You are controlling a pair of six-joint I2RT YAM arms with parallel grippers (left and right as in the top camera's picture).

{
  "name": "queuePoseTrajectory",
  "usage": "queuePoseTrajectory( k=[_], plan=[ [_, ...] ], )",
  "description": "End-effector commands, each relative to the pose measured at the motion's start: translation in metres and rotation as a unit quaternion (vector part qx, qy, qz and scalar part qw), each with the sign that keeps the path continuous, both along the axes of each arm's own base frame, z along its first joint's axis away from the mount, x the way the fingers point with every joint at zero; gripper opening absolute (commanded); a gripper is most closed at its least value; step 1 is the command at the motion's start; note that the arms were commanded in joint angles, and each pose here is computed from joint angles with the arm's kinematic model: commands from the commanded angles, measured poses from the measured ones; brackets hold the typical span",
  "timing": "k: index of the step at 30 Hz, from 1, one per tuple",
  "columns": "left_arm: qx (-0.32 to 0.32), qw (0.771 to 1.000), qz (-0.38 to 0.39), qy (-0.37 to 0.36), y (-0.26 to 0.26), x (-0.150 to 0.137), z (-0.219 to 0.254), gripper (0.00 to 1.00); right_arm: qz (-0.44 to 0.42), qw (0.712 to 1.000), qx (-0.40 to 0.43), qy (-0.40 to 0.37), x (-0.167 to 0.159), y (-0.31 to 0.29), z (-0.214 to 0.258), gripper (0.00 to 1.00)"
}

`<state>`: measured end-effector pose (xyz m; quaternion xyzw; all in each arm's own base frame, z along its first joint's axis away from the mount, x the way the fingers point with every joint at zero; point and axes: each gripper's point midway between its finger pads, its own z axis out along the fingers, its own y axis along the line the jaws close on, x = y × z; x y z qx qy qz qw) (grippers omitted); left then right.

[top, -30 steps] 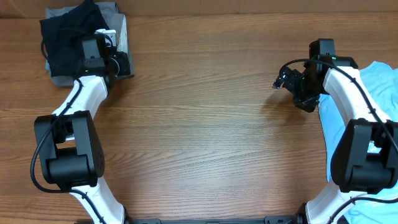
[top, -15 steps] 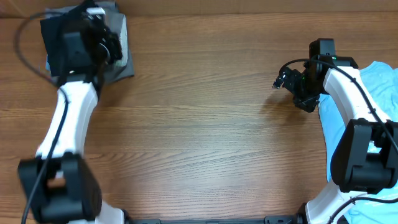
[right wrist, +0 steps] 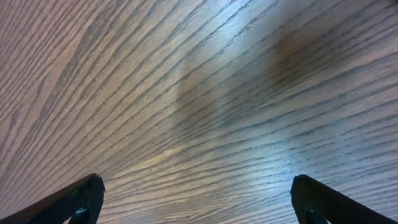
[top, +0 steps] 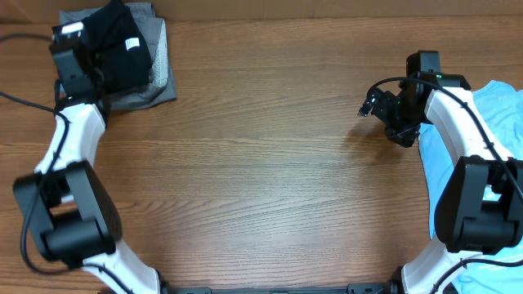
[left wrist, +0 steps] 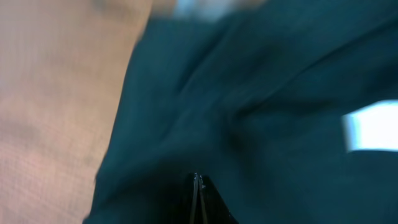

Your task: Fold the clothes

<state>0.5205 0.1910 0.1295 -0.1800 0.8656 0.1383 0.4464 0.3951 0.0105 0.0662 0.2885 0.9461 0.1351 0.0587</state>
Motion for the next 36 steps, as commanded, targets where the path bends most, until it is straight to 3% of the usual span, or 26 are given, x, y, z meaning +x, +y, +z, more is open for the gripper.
queuePoseTrajectory(
  k=[1,4,9,21,27,36],
  plan=[
    [0.002,0.998,0.037,0.055,0.030,-0.018,-0.045,0.04,0.000,1.000,-0.005,-0.026,0.007,-0.001,0.017,1.00],
    [-0.005,0.996,0.050,0.074,0.042,-0.027,-0.061,0.06,0.000,1.000,-0.005,-0.026,0.007,-0.001,0.017,1.00],
    [-0.001,0.997,0.049,0.062,0.041,-0.026,-0.047,0.06,0.000,1.000,-0.005,-0.026,0.007,-0.001,0.017,1.00],
    [0.021,0.996,-0.044,-0.077,-0.043,0.005,0.083,0.09,0.000,1.000,-0.005,-0.026,0.007,-0.001,0.017,1.00],
    [-0.033,0.996,-0.049,-0.061,-0.073,0.015,0.049,0.07,0.000,1.000,-0.005,-0.026,0.007,-0.001,0.017,1.00],
    [-0.122,0.988,-0.090,0.026,-0.103,0.021,-0.053,0.11,0.000,1.000,-0.005,-0.026,0.007,-0.001,0.017,1.00]
  ],
)
